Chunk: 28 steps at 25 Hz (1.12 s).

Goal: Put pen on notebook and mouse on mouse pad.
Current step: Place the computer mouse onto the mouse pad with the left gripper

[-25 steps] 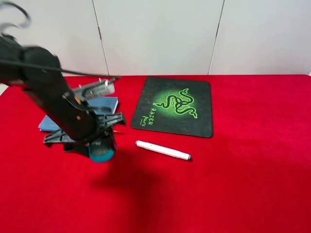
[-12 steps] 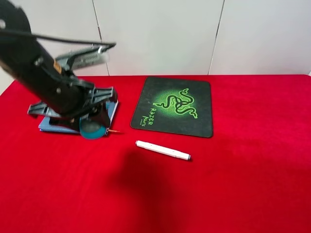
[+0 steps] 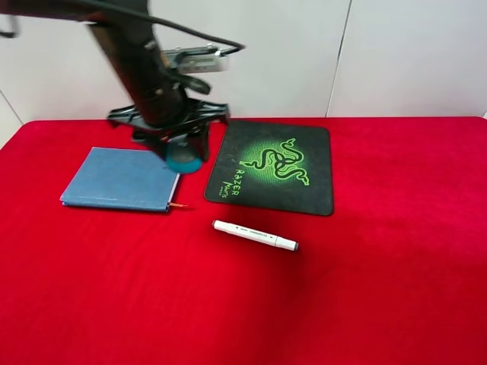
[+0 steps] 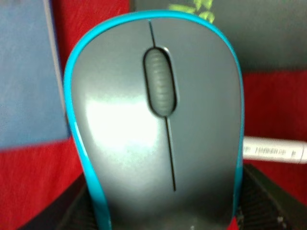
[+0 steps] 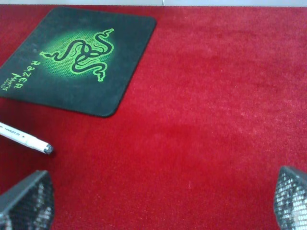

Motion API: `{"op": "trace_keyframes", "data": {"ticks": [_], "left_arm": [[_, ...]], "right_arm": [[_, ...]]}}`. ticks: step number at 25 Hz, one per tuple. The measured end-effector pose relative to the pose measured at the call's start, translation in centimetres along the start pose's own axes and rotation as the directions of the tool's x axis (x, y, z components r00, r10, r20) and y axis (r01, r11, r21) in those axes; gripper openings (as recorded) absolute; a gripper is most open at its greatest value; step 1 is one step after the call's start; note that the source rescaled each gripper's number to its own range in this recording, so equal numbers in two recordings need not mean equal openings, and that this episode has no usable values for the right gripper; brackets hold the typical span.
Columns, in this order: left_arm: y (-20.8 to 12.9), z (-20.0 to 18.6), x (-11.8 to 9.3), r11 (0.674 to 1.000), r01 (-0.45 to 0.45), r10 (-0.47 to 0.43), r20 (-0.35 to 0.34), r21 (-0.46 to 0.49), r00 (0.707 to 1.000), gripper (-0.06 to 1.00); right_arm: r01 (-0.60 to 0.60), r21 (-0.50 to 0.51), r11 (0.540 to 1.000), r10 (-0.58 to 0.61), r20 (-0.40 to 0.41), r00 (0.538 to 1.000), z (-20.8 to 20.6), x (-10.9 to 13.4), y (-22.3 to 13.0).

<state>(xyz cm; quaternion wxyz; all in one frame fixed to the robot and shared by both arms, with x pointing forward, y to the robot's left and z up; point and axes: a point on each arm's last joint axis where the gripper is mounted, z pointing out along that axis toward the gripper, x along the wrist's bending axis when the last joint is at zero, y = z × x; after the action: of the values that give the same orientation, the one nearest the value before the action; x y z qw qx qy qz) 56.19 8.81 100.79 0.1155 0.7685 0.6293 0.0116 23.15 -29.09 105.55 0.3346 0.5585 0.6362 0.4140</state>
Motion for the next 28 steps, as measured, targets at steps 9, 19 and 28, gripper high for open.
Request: {"op": "trace_keyframes", "data": {"ticks": [9, 19, 28], "left_arm": [[6.4, 3.7, -2.4, 0.998, -0.067, 0.067, 0.007, -0.012, 0.998, 0.48], [8.4, 10.4, -2.9, 0.996, -0.073, 0.074, -0.015, 0.057, 0.997, 0.48], [7.8, 12.3, -3.5, 0.988, -0.124, 0.126, -0.018, 0.093, 0.992, 0.48]], "right_arm": [[0.0, 0.0, 1.0, 0.0, 0.0, 1.0, 0.0, 0.0, 0.0], [0.0, 0.0, 1.0, 0.0, 0.0, 1.0, 0.0, 0.0, 0.0], [0.0, 0.0, 1.0, 0.0, 0.0, 1.0, 0.0, 0.0, 0.0]]}}
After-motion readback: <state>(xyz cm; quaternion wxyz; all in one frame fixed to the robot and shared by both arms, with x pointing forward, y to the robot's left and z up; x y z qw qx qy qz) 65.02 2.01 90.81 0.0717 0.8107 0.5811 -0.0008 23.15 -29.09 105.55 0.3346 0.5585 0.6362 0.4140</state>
